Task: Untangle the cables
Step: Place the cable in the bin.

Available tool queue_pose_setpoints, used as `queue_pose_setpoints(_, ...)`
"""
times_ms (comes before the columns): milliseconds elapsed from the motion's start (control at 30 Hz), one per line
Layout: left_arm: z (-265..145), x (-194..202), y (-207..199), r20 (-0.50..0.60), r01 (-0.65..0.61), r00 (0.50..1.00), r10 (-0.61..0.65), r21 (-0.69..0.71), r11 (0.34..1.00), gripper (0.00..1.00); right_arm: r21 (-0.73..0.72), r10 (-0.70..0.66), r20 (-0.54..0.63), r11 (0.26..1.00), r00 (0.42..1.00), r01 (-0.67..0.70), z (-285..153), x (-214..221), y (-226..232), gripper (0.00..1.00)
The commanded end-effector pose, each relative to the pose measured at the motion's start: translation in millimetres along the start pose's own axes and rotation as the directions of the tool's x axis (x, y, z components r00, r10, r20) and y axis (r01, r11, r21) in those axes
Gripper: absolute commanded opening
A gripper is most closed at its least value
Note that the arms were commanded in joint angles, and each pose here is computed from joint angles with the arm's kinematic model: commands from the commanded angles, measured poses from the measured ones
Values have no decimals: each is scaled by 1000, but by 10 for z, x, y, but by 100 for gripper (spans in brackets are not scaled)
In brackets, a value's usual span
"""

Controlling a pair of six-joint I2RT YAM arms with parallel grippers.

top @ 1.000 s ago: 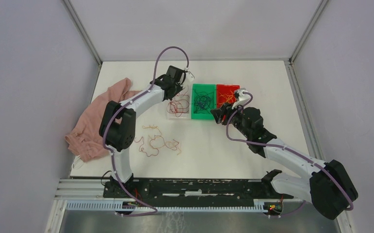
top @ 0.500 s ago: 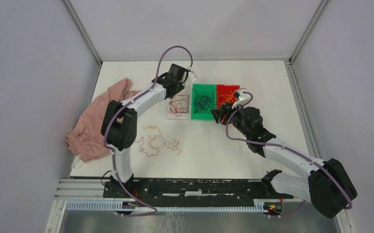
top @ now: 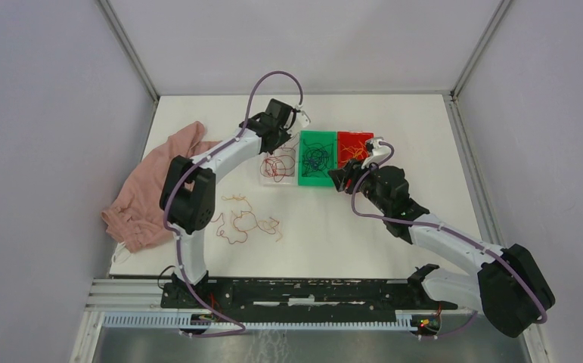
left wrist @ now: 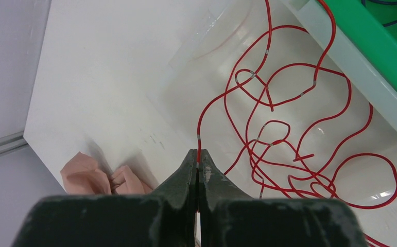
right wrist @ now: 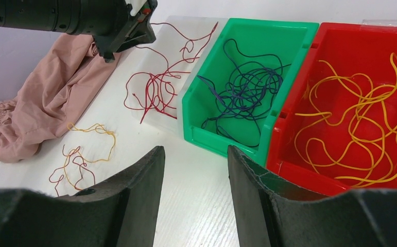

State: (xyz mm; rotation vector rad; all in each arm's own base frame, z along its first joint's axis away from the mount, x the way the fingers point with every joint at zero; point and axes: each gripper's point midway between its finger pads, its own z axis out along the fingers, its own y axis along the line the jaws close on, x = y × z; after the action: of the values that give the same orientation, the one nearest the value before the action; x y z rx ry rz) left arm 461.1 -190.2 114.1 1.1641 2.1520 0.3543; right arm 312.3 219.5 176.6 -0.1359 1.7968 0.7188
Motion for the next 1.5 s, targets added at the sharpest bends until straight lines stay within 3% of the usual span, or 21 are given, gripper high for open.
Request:
queue_pose_setpoints(0, 133, 111, -253, -46, 72, 997, -69, 67, 995, 3, -24, 10, 50, 1000, 999, -9, -4, -140, 50, 55)
queue_pose_setpoints(200, 288, 184, -292, -56, 56, 997, -53, 51, 997, 8, -5, 5, 45, 1000, 999, -4, -17, -123, -1, 55)
queue_pose_setpoints(367, 176, -4, -312, 19, 92, 995, -95, 105, 990, 29, -6, 16, 36, 1000, 999, -16, 10, -84, -5, 54)
queue_pose_setpoints(433, 88, -92, -330, 61, 98, 992, -108, 141, 985, 44, -10, 20, 33, 1000, 999, -19, 14, -75, 2, 54)
queue_pose_setpoints(500, -9, -177, -299, 96, 94, 989, -111, 161, 982, 53, -12, 20, 33, 1000, 999, -19, 16, -83, 7, 54)
queue_pose_setpoints(667, -260, -387, -7, 164, 121, 975, -152, 183, 976, 72, -17, 15, 32, 1000, 999, -15, 7, -107, 28, 54)
queue_pose_setpoints(833, -408, -426, 291, 205, 120, 967, -150, 148, 982, 84, -28, 15, 24, 1000, 1000, -14, 7, -110, 54, 55)
queue_pose_setpoints(967, -493, -386, 269, 218, 99, 966, -139, 187, 977, 85, -35, 18, 20, 999, 1000, -17, 11, -114, 72, 55)
queue_pose_setpoints(1167, -569, -227, -81, 217, 18, 972, -94, 328, 945, 84, -42, 18, 12, 999, 1000, -18, 13, -98, 85, 55)
queue_pose_setpoints(1333, -752, -166, -469, 277, -128, 961, -21, 508, 852, 79, -44, 18, 5, 999, 1000, -18, 17, -77, 83, 55)
queue_pose_setpoints(1467, -721, -69, -596, 281, -208, 958, 54, 556, 805, 75, -44, 18, 5, 999, 1000, -18, 12, -74, 81, 55)
